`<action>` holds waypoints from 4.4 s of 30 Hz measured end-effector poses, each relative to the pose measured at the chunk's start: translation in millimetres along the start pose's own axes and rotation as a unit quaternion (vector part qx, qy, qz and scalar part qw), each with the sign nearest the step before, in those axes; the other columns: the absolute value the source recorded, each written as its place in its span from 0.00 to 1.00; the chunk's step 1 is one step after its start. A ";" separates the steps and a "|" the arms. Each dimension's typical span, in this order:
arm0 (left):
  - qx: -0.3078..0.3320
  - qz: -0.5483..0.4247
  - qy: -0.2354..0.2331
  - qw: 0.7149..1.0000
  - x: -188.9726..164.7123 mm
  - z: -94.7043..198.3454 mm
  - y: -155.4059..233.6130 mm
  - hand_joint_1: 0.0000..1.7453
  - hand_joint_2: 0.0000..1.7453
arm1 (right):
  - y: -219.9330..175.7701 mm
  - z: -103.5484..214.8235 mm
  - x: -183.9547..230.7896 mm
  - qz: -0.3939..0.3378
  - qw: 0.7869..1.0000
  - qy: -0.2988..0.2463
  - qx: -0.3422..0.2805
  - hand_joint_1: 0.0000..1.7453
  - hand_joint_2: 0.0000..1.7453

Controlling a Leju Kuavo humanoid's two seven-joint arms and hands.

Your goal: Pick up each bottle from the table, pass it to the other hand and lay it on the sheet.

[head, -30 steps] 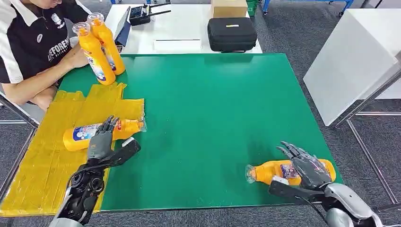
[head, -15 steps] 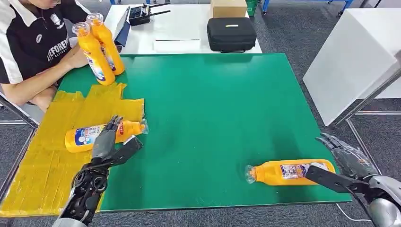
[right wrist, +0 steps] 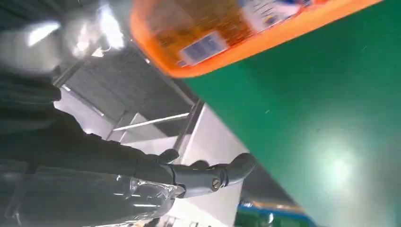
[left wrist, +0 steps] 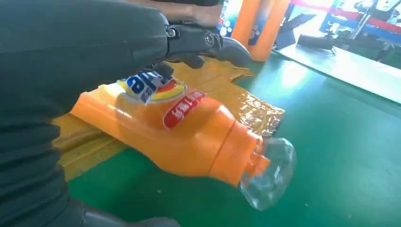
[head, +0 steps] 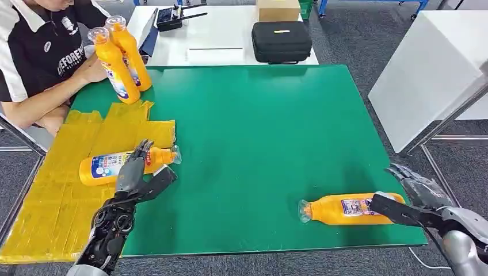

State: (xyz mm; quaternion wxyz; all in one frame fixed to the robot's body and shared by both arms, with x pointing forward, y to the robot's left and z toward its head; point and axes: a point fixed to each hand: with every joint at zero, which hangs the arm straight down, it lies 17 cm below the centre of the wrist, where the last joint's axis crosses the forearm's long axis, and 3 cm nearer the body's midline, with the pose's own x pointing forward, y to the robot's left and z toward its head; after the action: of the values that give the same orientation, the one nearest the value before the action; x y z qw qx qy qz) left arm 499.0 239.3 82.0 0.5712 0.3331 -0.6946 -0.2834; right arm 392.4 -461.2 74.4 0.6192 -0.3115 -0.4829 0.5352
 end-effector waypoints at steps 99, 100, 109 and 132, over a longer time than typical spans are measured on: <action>-0.118 0.451 -0.277 0.840 278.6 37.8 36.8 0.00 1.00 | -21.1 -74.8 388.2 -0.494 0.784 -0.354 -0.129 1.00 1.00; -0.116 0.452 -0.276 0.840 278.7 37.6 37.1 0.00 1.00 | -18.8 -73.0 399.8 -0.492 0.782 -0.364 -0.118 1.00 1.00; -0.110 0.465 -0.274 0.835 280.3 34.4 41.7 0.00 1.00 | 0.8 -59.0 459.0 -0.472 0.777 -0.411 -0.061 1.00 1.00; -0.068 0.539 -0.233 0.806 250.5 23.6 59.9 1.00 1.00 | 20.0 -51.7 499.4 -0.438 0.786 -0.436 -0.023 1.00 1.00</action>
State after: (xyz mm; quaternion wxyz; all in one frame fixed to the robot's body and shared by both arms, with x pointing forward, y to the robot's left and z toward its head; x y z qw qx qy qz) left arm 436.0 79.6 275.4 0.4742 -0.2110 -0.8536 -0.0456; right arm 413.7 31.5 171.0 0.5029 0.1858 -0.7984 0.2739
